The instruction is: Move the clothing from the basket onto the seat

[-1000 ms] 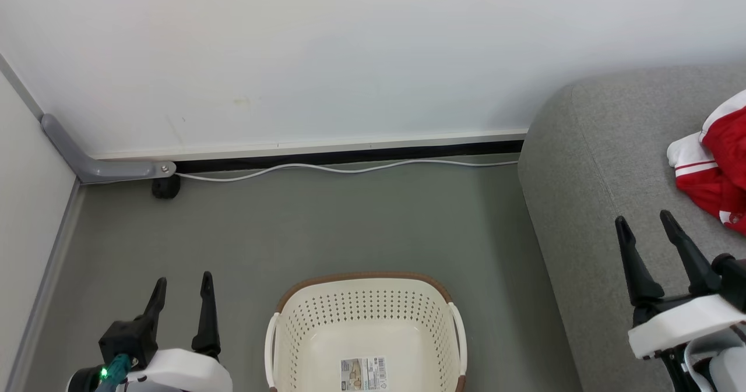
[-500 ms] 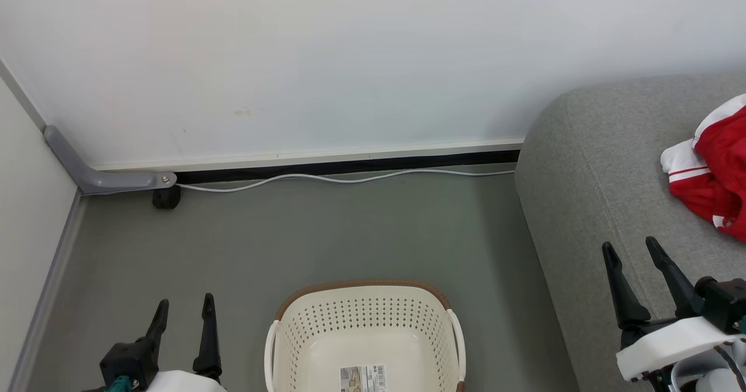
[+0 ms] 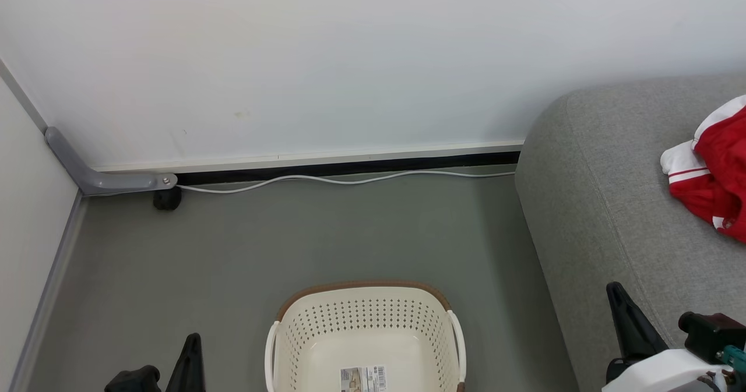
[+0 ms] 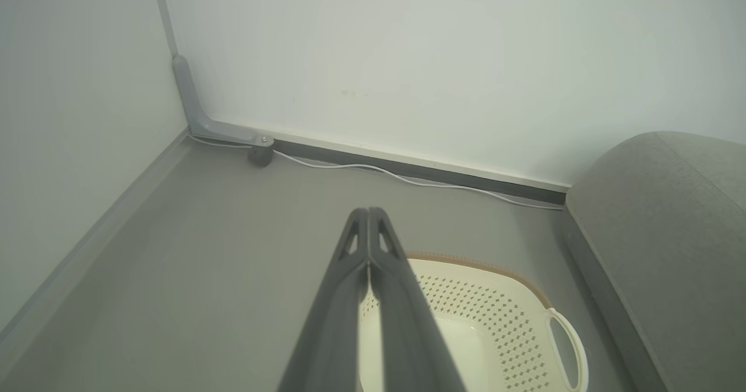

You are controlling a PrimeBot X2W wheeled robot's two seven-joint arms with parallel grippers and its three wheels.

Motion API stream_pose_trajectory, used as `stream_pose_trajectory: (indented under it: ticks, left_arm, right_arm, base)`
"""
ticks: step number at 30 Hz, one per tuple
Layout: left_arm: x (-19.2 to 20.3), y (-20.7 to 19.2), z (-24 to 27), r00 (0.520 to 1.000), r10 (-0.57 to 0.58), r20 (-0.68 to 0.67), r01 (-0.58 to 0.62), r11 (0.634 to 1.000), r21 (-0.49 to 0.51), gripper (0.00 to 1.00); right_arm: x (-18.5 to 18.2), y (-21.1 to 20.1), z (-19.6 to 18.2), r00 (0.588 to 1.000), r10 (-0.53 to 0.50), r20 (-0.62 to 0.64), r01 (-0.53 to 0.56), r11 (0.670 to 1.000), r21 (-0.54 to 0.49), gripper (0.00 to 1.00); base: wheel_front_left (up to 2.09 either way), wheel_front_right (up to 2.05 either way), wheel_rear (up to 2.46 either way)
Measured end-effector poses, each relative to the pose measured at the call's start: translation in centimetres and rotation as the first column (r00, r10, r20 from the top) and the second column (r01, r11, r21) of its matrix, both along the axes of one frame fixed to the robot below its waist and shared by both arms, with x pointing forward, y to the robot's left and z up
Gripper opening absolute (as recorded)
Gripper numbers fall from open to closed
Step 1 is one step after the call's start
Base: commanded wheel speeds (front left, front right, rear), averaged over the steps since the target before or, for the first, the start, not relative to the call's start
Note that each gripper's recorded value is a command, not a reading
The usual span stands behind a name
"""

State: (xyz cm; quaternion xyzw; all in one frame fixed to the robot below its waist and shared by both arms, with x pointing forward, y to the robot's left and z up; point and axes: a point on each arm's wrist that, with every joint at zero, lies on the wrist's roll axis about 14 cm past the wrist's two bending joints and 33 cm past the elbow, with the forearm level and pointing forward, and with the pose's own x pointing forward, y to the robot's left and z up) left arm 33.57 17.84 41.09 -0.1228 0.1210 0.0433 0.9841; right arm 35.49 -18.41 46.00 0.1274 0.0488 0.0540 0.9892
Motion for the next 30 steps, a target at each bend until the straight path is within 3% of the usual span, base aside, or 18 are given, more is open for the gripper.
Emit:
stream_pose_trajectory:
  ticks: [15, 30]
  left_arm:
    - [0.1, 0.4, 0.0, 0.998, 0.054, -0.013, -0.055, 0.987, -0.154, 0.00]
    - [0.5, 0.6, 0.3, 0.995, 0.098, -0.028, -0.102, 0.944, -0.315, 0.00]
  right_arm:
    - [0.3, -0.7, -0.1, 0.998, -0.058, -0.040, 0.064, 0.986, 0.152, 0.00]
    - [0.7, -1.0, 0.1, 0.993, -0.100, -0.069, 0.117, 0.945, 0.307, 0.00]
  base:
    - [0.00, 0.00, 0.00]
    - [0.00, 0.00, 0.00]
